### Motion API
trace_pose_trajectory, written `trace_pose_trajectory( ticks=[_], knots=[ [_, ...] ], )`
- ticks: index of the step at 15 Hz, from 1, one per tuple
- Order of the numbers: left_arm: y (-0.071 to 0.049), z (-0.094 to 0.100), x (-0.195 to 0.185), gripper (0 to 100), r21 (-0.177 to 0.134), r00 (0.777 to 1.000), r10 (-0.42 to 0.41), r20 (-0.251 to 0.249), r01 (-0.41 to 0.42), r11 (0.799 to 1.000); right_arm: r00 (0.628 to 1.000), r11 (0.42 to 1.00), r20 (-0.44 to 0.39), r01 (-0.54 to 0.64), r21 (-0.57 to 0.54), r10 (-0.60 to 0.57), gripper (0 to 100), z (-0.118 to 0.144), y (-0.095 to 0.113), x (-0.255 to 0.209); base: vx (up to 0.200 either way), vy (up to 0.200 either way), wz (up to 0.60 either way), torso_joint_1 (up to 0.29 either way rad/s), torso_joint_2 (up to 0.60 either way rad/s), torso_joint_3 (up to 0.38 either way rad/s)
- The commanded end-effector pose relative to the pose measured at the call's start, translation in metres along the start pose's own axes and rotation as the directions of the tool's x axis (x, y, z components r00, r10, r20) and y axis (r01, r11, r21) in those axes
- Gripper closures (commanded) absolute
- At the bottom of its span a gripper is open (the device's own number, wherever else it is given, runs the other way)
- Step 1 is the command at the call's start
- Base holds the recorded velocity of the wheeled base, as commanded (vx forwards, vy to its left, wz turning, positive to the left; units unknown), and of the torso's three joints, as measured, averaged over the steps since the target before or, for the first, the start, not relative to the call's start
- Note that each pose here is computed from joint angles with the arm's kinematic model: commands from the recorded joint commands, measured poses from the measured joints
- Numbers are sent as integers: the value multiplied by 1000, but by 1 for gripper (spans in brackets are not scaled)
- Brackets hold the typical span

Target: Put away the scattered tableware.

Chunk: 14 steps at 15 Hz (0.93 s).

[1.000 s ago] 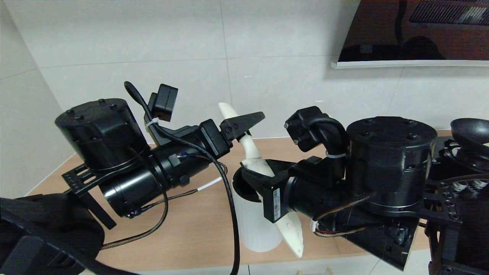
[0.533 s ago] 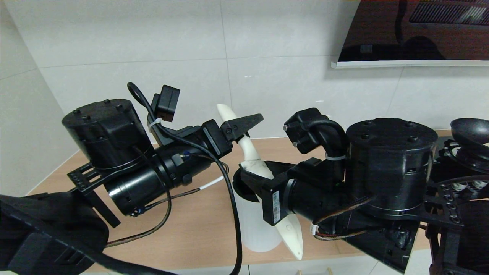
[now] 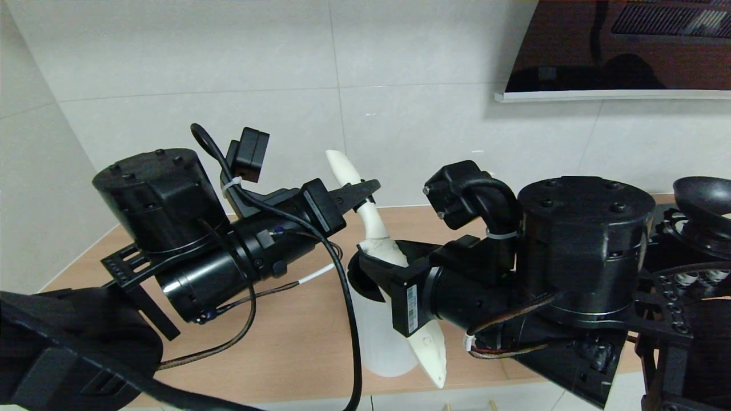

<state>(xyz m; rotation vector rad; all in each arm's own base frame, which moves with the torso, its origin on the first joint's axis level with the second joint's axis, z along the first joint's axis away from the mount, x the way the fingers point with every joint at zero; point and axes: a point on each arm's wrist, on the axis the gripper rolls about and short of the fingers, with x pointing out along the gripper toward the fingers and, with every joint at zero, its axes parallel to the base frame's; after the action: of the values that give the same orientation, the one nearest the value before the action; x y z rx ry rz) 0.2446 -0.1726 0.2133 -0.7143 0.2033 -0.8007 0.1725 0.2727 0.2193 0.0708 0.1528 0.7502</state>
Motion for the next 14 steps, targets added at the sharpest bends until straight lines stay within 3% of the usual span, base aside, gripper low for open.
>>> trace_pose_trajectory(
  ticks=[1,4,5,11,14],
  knots=[
    [0,0,0,100,0,1000,-1,1,1,1000,1000,1000,5,0,1,0,100,1,0,0,0,0,0,0,0,0],
    [-3,2,-2,100,0,1000,-13,0,13,1000,1000,1000,7,2,2,-2,100,1,0,0,0,0,0,0,0,0],
    [-3,2,-2,100,0,1000,-13,0,13,1000,1000,1000,7,2,2,-2,0,1,0,0,0,0,0,0,0,0],
    [-11,9,-7,100,8,999,-34,23,34,999,1000,1000,30,9,7,-9,0,8,-4,-8,0,0,0,0,0,0],
    [-22,30,-21,100,80,996,-41,85,35,996,990,997,114,75,34,-78,0,35,-34,-32,0,0,0,0,0,0]
  ],
)
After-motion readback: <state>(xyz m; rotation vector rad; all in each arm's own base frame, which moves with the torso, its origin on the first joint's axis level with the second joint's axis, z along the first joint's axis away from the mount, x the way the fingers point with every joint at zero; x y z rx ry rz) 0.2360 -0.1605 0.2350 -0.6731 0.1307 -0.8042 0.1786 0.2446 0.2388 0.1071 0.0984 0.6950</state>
